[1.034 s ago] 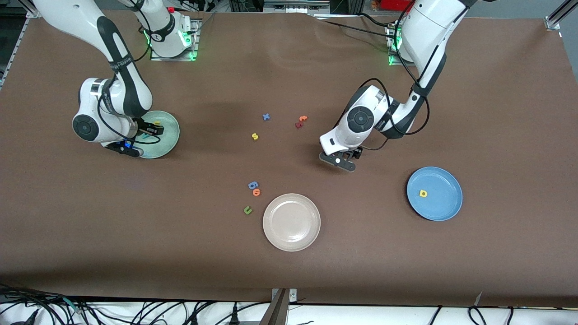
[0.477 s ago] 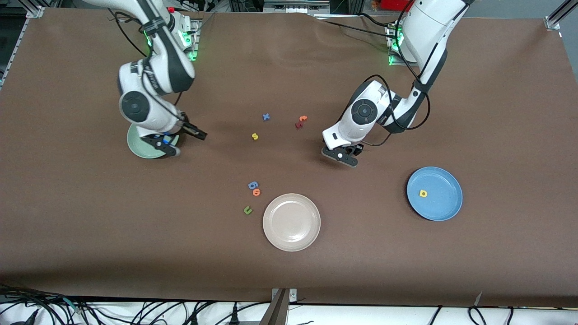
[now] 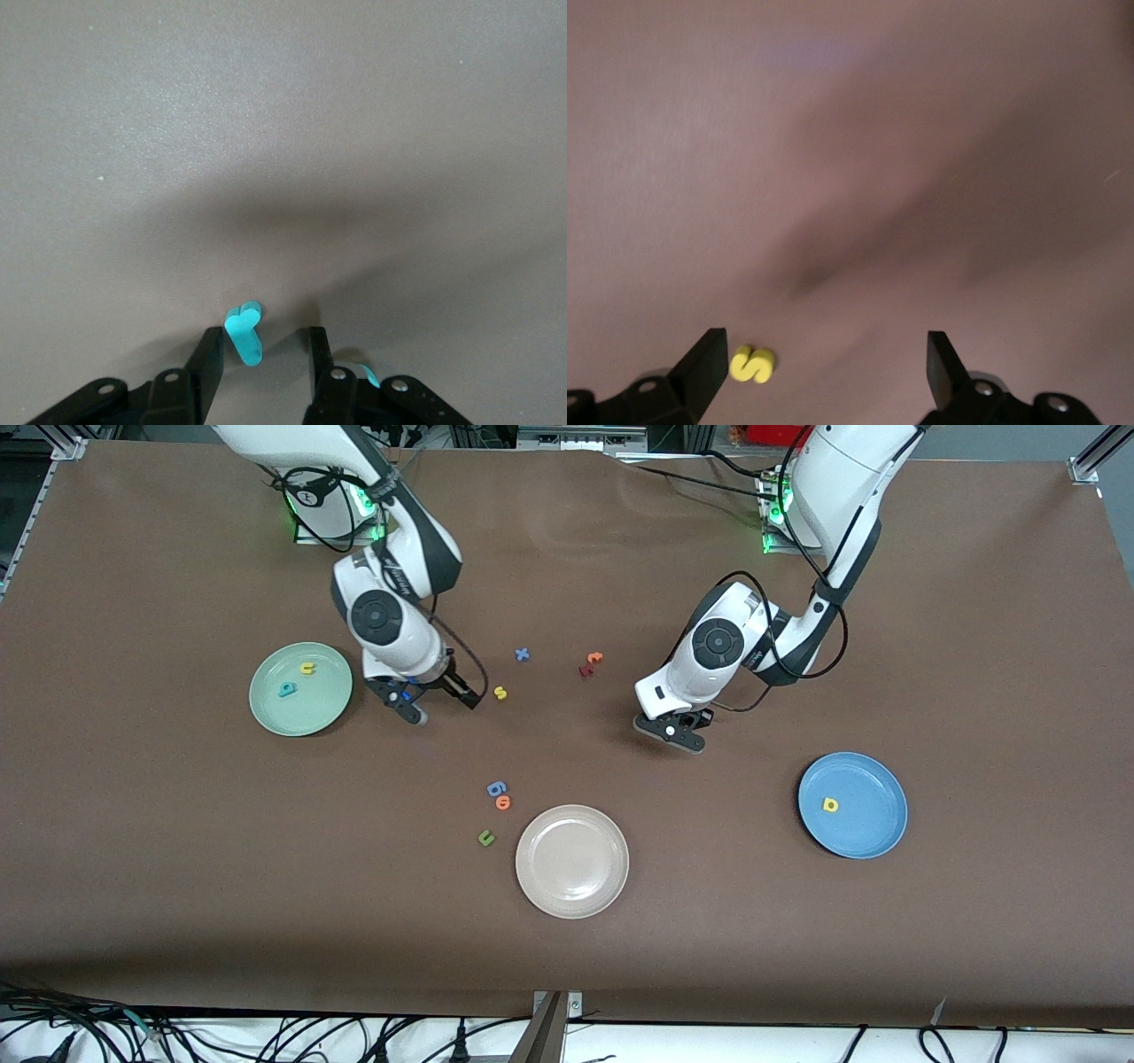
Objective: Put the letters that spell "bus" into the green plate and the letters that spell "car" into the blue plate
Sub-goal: 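Grasp the s with the right gripper while the left gripper grasps the r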
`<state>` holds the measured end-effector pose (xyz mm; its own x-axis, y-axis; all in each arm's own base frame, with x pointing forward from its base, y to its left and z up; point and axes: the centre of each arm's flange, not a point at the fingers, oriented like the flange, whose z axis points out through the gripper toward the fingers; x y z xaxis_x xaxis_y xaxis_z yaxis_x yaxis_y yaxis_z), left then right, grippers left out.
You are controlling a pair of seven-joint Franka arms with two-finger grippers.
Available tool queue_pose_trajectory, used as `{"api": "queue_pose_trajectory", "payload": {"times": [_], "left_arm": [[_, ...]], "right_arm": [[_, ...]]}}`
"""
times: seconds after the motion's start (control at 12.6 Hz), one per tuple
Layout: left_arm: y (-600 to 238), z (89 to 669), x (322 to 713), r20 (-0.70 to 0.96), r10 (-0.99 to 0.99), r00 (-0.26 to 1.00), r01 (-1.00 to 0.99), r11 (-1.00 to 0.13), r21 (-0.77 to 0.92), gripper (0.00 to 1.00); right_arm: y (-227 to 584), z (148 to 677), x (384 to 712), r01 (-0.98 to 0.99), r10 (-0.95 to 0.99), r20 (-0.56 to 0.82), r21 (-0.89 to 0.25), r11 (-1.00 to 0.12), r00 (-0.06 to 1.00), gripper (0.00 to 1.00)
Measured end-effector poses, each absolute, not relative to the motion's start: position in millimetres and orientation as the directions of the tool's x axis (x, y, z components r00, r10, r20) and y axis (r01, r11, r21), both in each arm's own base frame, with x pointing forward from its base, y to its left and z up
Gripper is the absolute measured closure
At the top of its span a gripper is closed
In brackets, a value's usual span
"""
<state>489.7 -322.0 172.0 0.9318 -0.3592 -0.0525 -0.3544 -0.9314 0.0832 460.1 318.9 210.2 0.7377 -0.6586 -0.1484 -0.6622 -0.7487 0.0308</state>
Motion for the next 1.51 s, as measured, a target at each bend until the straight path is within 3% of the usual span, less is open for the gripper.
{"api": "queue_pose_trajectory", "payload": {"times": [0.24, 0.4, 0.95, 1.35, 1.51], "left_arm": [[-320.5, 172.5, 490.6, -0.052, -0.357, 0.933, -0.352, -0.932, 0.082, 0.62], [-319.9, 173.0, 491.1, -0.051, -0.356, 0.933, -0.351, -0.933, 0.081, 0.75], [-318.5, 172.9, 491.9, -0.051, -0.354, 0.934, -0.35, -0.933, 0.08, 0.82], [-314.8, 173.1, 494.3, -0.05, -0.351, 0.935, -0.347, -0.935, 0.08, 0.89], [-311.9, 173.1, 496.2, -0.05, -0.35, 0.935, -0.346, -0.935, 0.081, 0.89]], "right_arm": [[352.1, 181.8, 441.1, -0.697, -0.689, -0.14, -0.004, -0.717, 0.711, 0.01], [361.3, 172.8, 437.7, -0.703, -0.695, -0.142, -0.007, -0.711, 0.705, 0.01], [367.8, 164.4, 438.3, -0.709, -0.7, -0.142, -0.025, -0.705, 0.7, 0.15], [373.6, 175.3, 445.2, -0.709, -0.698, -0.137, -0.054, -0.704, 0.703, 0.72], [373.2, 174.2, 444.7, -0.709, -0.698, -0.137, -0.051, -0.704, 0.703, 0.73]]}}
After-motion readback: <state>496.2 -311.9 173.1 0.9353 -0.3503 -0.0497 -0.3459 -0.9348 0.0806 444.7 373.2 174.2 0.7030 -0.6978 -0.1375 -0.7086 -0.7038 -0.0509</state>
